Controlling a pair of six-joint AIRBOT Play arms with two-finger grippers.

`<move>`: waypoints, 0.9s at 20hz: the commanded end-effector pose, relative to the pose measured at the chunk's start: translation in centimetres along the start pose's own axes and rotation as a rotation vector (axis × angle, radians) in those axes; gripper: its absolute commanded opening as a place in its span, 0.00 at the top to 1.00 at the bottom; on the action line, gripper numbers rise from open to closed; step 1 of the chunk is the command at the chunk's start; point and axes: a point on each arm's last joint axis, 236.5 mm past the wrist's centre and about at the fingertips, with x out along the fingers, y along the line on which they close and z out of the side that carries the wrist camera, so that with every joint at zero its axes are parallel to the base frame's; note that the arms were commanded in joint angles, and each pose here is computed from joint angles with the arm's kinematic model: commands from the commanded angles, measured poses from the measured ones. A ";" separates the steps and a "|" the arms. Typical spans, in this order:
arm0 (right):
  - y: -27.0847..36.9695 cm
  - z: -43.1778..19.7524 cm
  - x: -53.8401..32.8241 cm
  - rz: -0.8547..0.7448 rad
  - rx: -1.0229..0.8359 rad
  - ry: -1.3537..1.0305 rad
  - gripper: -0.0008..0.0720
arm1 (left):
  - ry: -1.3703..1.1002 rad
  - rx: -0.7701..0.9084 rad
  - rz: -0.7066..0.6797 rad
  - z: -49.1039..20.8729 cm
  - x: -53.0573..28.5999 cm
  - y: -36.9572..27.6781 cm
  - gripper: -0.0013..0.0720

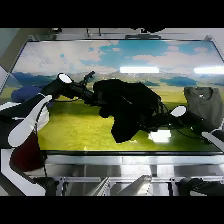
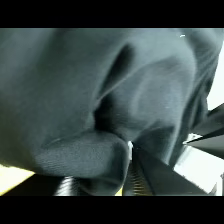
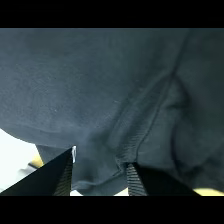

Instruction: Fold the shirts.

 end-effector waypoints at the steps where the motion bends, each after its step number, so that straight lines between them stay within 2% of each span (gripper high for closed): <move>1: 0.4 0.8 0.5 0.024 0.007 -0.030 0.68 | 0.013 0.018 -0.016 0.4 -0.4 -0.5 0.97; 2: 0.4 0.8 0.5 0.023 0.007 -0.032 0.89 | 0.012 0.011 -0.018 0.4 -0.7 -0.3 0.97; 3: 0.3 0.9 0.5 0.023 0.006 -0.033 0.89 | 0.017 0.004 -0.022 0.2 -0.9 -0.2 0.97; 4: 0.3 0.9 0.5 0.022 -0.011 -0.036 0.97 | 0.022 -0.006 -0.027 0.1 -1.2 -0.1 0.98; 8: 1.1 1.0 -0.1 0.038 -0.050 -0.043 0.97 | 0.023 -0.009 -0.046 -0.1 -2.9 -0.6 0.98; 11: 4.6 1.9 -4.0 0.121 -0.134 -0.077 0.97 | -0.051 0.036 -0.037 1.0 -7.0 -2.4 0.98; 14: 10.6 3.7 -12.8 0.231 -0.300 -0.235 0.97 | -0.180 0.128 -0.015 1.8 -13.6 -6.2 0.98; 18: 18.7 3.5 -29.7 0.306 -0.547 -0.676 0.97 | -0.432 0.329 0.059 0.3 -24.4 -14.9 0.98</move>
